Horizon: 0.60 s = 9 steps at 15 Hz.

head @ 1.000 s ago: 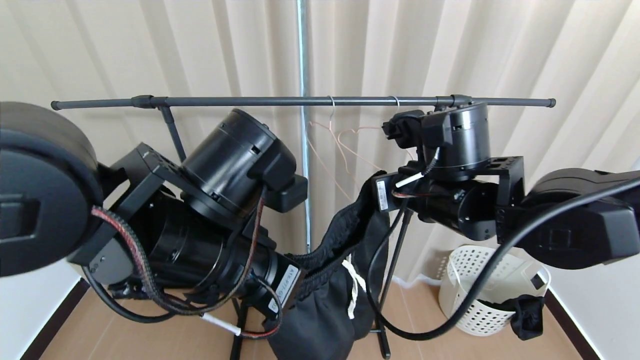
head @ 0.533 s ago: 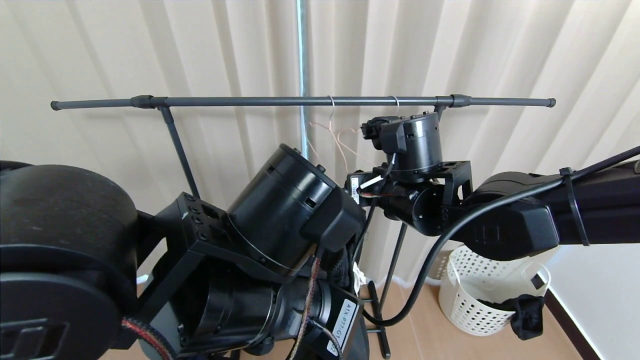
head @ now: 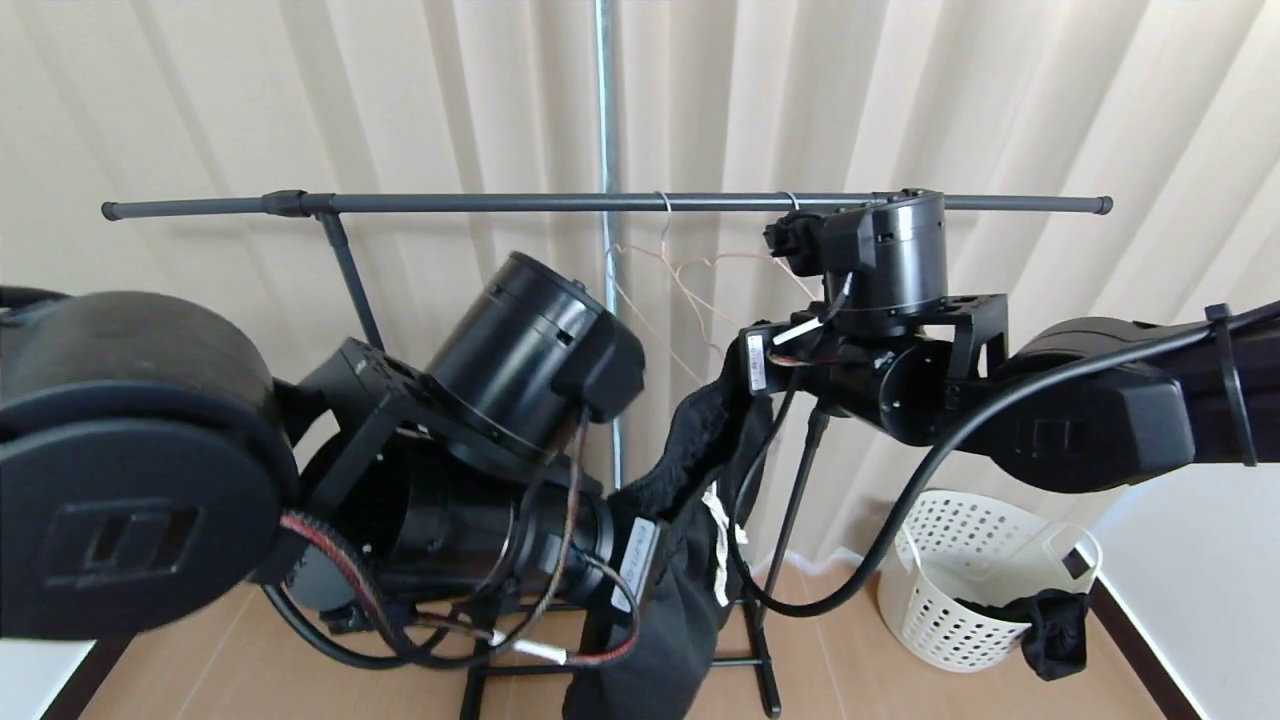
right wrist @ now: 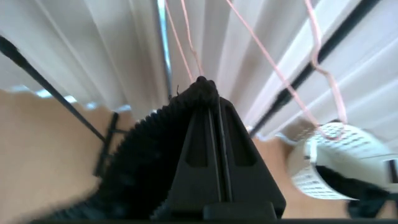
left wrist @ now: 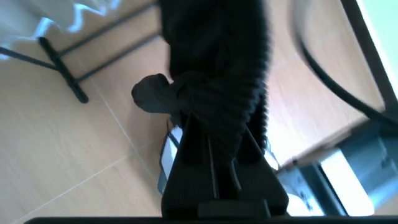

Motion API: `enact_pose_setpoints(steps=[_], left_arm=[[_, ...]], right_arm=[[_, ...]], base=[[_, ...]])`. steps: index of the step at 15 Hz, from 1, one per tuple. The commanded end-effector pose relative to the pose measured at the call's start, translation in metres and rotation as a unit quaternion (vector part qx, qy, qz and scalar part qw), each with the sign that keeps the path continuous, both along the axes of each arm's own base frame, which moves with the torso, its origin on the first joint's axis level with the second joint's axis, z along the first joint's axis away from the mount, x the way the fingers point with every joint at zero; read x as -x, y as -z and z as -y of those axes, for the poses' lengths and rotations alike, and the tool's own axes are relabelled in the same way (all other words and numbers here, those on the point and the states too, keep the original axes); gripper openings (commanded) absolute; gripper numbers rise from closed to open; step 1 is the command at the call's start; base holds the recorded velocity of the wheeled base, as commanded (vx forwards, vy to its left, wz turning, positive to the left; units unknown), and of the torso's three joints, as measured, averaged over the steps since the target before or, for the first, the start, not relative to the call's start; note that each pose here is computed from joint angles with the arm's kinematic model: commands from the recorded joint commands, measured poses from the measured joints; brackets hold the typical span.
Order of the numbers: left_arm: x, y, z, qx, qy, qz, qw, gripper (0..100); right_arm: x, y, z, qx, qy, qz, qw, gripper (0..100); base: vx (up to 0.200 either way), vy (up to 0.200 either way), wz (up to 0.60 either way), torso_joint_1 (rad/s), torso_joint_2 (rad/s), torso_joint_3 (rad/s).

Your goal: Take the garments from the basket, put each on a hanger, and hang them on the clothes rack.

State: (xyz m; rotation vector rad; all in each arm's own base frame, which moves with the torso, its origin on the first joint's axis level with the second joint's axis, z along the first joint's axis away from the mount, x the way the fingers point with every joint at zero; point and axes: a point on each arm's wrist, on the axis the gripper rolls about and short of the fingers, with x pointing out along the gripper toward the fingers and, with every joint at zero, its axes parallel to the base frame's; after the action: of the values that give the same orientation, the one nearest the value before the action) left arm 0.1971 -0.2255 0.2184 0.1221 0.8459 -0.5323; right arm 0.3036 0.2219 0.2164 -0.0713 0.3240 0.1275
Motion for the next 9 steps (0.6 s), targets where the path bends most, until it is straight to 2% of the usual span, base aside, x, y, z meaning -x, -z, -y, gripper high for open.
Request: enact_pose_setpoints(steps=[1,4,9], left_arm=[[-0.027,-0.016,-0.014,0.021,-0.05,0.025,0.9982,0],[-0.045,-0.024,-0.006,0.035,-0.06,0.041,0.9968,0],[-0.061,-0.017,0.008,0.027,-0.054,0.042,0.9973,0]], right_arm=[[0.023,-0.019,0.03,0.037,-0.001,0.018,0.9992,0],[0.043,-0.019,0.041,0.079,-0.018,0.019,0.9966,0],[0.051,-0.029,0.048,0.083,-0.02,0.032,0.9958,0]], base=[[0.0,0.0,0.0,0.0,0.0,0.0],[0.0,0.0,0.0,0.0,0.0,0.0],[0.0,0.0,0.0,0.0,0.0,0.0]])
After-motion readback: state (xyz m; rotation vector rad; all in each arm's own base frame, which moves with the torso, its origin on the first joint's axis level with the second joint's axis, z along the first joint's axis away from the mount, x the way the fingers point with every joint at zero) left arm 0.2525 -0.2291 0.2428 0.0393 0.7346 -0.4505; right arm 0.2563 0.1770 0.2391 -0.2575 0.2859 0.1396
